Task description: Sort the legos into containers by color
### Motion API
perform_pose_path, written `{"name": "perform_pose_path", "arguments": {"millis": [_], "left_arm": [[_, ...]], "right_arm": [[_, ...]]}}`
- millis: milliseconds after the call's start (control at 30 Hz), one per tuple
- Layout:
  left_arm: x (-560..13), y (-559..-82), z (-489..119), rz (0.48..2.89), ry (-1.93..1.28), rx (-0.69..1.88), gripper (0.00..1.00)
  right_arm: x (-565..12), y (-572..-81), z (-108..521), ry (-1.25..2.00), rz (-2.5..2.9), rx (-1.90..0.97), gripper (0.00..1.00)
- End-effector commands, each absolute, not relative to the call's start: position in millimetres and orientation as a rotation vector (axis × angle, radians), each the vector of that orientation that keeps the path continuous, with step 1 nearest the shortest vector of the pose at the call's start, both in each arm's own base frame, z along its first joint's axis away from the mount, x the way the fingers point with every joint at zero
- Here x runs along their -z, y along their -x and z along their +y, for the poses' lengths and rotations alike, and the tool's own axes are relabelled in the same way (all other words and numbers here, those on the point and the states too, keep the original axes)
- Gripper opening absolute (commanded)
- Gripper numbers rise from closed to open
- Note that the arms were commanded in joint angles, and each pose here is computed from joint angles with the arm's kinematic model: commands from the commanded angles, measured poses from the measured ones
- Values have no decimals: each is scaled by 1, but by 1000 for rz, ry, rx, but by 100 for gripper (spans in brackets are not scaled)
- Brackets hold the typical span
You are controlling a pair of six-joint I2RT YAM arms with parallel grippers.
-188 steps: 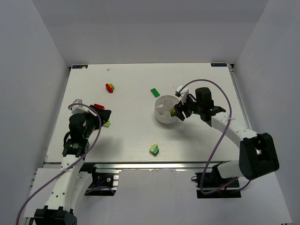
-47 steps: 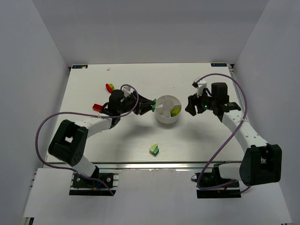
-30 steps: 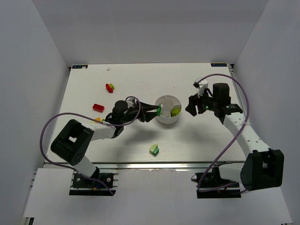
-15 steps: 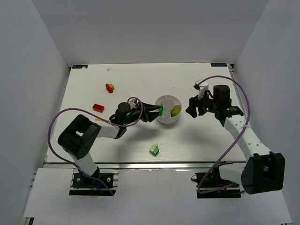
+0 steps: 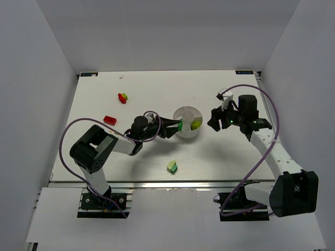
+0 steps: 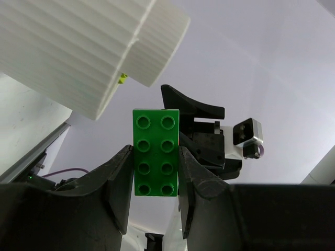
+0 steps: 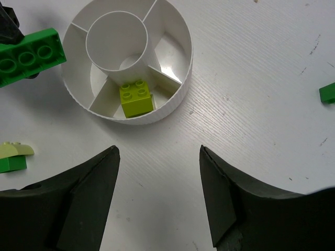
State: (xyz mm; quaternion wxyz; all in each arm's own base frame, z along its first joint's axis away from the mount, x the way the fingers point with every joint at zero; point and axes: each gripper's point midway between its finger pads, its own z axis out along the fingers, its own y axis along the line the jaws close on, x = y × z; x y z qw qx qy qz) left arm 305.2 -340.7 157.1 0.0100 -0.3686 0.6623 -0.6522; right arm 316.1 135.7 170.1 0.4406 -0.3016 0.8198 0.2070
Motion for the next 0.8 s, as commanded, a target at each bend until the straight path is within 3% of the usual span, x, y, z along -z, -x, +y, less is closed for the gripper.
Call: {"name": "perform_pose_path", "arguments": {"millis": [0, 200, 467, 767], "left_arm": [[-165, -308, -341, 2018, 1338, 2118, 13], [-160, -308, -341, 2023, 1350, 2109, 20], [-158, -310, -343, 2026, 1358, 2112, 48], [-163, -312, -344, 2007, 1345, 2131, 60]], "right_arm": [[-182, -321, 134, 733, 1988, -494, 68], [-182, -321, 133, 729, 1991, -495, 68], [-182, -322, 132, 729, 1992, -490, 68], [-181, -321, 131, 727, 1993, -490, 68]]}}
